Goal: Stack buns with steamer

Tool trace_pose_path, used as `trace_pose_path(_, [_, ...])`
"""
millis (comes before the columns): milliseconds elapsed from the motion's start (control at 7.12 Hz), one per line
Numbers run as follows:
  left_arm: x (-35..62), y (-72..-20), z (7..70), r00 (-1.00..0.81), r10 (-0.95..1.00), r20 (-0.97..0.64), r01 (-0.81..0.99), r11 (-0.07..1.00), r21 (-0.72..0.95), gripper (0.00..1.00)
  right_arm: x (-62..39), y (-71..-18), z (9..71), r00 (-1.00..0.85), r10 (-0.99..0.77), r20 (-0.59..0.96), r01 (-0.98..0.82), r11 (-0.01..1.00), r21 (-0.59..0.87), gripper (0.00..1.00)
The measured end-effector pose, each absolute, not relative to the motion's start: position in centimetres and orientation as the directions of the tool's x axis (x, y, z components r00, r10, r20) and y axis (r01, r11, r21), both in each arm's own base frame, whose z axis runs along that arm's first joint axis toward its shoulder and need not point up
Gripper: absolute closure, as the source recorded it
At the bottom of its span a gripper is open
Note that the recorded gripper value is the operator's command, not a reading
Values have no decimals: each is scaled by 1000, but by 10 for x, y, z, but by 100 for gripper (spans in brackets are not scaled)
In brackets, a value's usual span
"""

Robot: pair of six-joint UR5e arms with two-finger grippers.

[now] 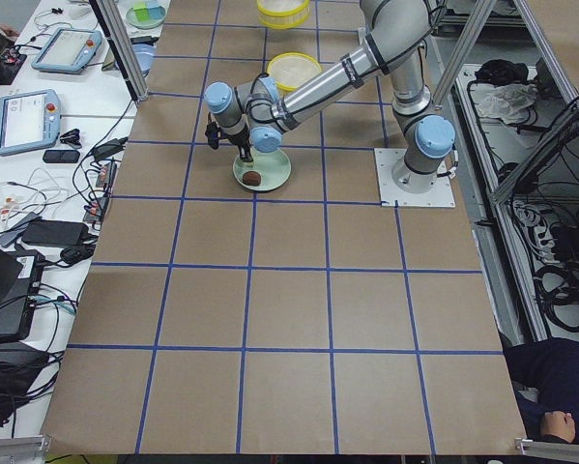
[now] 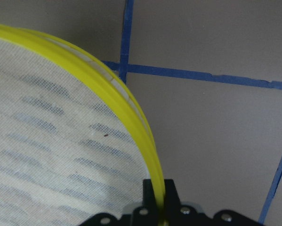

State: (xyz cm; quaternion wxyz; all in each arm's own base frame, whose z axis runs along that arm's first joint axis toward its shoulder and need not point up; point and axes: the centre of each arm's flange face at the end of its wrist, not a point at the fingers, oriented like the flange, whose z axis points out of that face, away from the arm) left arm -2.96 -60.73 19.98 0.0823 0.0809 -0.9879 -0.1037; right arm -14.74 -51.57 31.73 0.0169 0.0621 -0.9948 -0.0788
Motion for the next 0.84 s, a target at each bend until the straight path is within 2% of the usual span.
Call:
trace_pose_path(561, [-57,-595,247,-960,-249,130,-216,949,230,100,-147,-516,317,-992,-124,23,-119,980,158,100])
trace_pose_path(842, [-152,-570,277,-958,-240,157,-199,951,238,100,-147,-516,317,-992,-121,22,-116,981,158,100])
